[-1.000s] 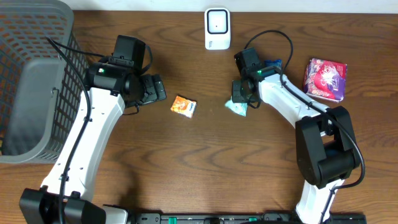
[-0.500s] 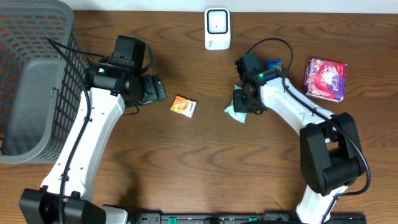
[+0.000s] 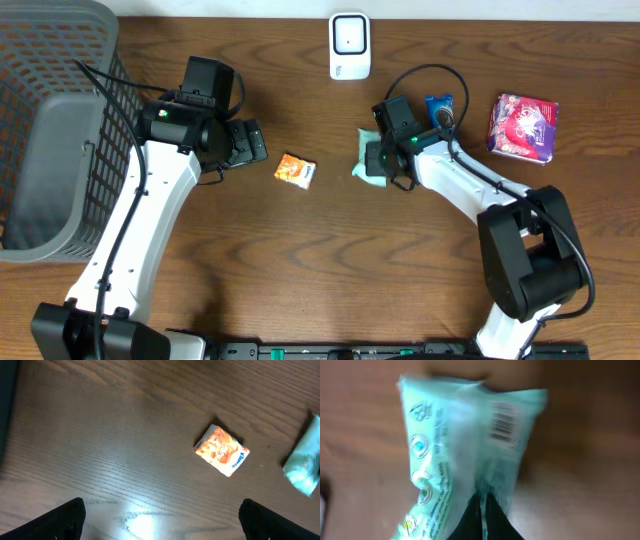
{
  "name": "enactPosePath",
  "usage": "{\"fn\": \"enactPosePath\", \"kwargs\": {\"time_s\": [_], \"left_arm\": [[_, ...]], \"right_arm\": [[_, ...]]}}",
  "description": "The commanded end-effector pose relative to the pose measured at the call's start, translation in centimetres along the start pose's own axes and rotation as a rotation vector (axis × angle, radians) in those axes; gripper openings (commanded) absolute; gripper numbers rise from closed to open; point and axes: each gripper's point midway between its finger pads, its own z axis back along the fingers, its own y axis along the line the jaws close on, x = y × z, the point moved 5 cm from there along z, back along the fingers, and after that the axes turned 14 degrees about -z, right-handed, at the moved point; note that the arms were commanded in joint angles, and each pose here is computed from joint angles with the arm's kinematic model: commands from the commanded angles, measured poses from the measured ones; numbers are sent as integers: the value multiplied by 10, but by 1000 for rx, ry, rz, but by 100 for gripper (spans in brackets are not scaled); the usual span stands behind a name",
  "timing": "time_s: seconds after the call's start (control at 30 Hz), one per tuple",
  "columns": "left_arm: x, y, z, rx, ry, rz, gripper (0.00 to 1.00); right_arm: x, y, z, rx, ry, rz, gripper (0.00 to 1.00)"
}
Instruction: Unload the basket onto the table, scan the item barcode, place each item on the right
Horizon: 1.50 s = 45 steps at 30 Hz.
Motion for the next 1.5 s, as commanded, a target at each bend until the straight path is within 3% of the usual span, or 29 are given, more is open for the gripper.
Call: {"fn": "enactPosePath", "kwargs": {"time_s": [0.0, 0.07, 0.2, 0.27, 0.47, 0.73, 1.0, 1.23, 1.47], "left_arm": [[-1, 3, -2, 16, 6, -14, 98], [-1, 3, -2, 16, 6, -14, 98], [-1, 3, -2, 16, 6, -14, 98], [-1, 3, -2, 16, 6, -14, 98], [-1, 3, -2, 16, 6, -14, 98], [-1, 3, -2, 16, 6, -14, 98], [-1, 3, -2, 16, 6, -14, 98], [-1, 3, -2, 16, 6, -14, 98], [-1, 3, -2, 16, 6, -14, 98]], "right_arm": [[32, -16, -4, -100, -171, -29, 3], [44, -18, -2, -97, -207, 6, 7], [45, -9, 4, -27, -127, 1, 4], [42, 0, 7, 26, -80, 7, 11], [36, 25, 19, 136, -3, 25, 2], [3, 4, 9, 40, 123, 20, 1], [-31, -11, -19, -38, 123, -8, 1], [-10, 5, 19, 16, 64, -18, 1], [16, 18, 43, 77, -82, -19, 13]]}}
